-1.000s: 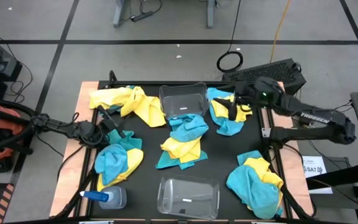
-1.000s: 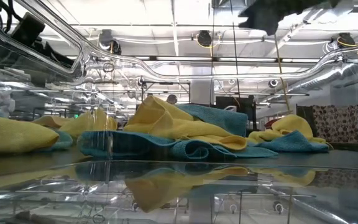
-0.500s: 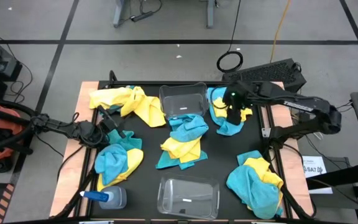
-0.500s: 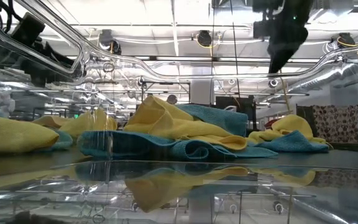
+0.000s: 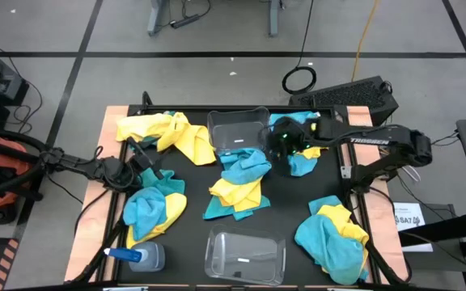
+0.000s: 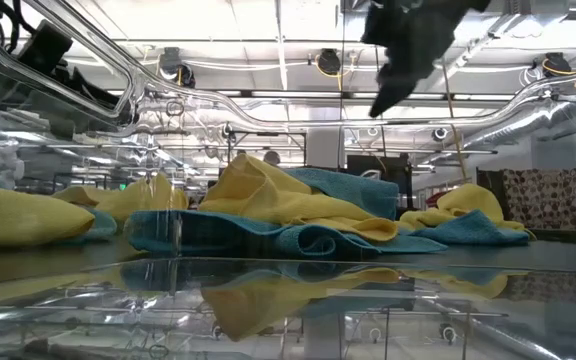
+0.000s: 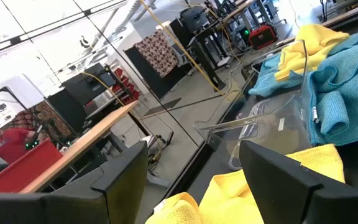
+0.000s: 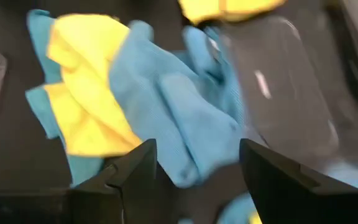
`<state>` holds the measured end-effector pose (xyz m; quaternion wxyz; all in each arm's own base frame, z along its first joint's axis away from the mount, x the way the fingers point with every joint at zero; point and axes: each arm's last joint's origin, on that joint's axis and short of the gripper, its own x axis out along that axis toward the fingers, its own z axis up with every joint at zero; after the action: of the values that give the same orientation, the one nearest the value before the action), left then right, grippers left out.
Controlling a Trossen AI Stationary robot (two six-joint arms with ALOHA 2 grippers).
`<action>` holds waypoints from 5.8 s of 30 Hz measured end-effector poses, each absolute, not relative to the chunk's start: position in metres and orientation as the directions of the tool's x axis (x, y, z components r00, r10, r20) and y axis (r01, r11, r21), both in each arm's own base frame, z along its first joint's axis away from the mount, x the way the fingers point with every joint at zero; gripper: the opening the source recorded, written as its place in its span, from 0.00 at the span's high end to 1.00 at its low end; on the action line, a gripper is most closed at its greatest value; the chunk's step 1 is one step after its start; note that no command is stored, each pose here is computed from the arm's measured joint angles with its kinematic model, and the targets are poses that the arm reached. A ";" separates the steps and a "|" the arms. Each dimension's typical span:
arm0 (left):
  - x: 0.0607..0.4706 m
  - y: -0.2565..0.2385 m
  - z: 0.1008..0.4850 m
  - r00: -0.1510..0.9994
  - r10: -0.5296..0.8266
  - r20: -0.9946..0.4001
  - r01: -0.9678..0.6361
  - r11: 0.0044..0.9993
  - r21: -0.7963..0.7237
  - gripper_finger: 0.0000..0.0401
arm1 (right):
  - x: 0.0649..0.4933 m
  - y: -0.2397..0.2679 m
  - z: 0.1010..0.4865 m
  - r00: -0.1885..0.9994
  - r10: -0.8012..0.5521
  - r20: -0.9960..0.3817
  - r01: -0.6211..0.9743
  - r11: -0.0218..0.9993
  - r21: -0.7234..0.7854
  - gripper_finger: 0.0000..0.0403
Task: Sort microfiber towel by color & place in baskets
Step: Put the blue microfiber towel into the top transparent bin
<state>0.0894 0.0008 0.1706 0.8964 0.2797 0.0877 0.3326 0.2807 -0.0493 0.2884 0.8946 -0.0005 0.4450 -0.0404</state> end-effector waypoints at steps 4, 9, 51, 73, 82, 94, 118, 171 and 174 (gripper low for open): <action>0.089 0.001 0.171 0.764 0.645 0.029 -0.547 0.623 0.559 0.35 | 0.307 -0.034 0.268 0.608 -0.038 -0.793 -0.021 0.998 -0.065 0.45; 0.089 0.001 0.171 0.763 0.645 0.029 -0.547 0.622 0.560 0.35 | 0.329 -0.028 0.242 0.574 -0.129 -0.808 -0.036 0.983 -0.183 0.45; 0.089 0.001 0.170 0.764 0.645 0.027 -0.545 0.622 0.562 0.35 | 0.328 -0.011 0.325 0.765 -0.194 -0.614 0.000 0.954 -0.301 1.00; 0.089 0.001 0.170 0.764 0.644 0.027 -0.544 0.622 0.562 0.35 | 0.340 0.010 0.302 0.692 0.100 -0.715 -0.203 0.977 -0.061 0.83; 0.089 0.001 0.170 0.764 0.645 0.027 -0.545 0.622 0.563 0.35 | 0.355 0.024 0.267 0.587 0.105 -0.802 -0.277 0.958 -0.077 0.96; 0.089 0.001 0.170 0.765 0.644 0.027 -0.544 0.623 0.562 0.35 | 0.365 0.027 0.225 0.436 0.047 -0.899 -0.265 0.961 -0.078 0.42; 0.089 0.001 0.170 0.765 0.643 0.027 -0.543 0.623 0.563 0.35 | 0.355 0.028 0.248 0.497 -0.037 -0.867 -0.299 0.931 -0.211 0.99; 0.089 0.001 0.170 0.766 0.643 0.027 -0.543 0.623 0.563 0.35 | 0.344 0.004 0.337 0.643 -0.208 -0.737 -0.189 0.890 -0.416 1.00; 0.089 0.001 0.170 0.766 0.643 0.027 -0.543 0.623 0.563 0.35 | 0.337 -0.007 0.362 0.704 -0.311 -0.638 -0.076 0.860 -0.504 1.00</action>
<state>0.0895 0.0007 0.1703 0.8965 0.2811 0.0888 0.3307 0.3372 -0.0069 0.3621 0.8870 -0.2559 0.3787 -0.0663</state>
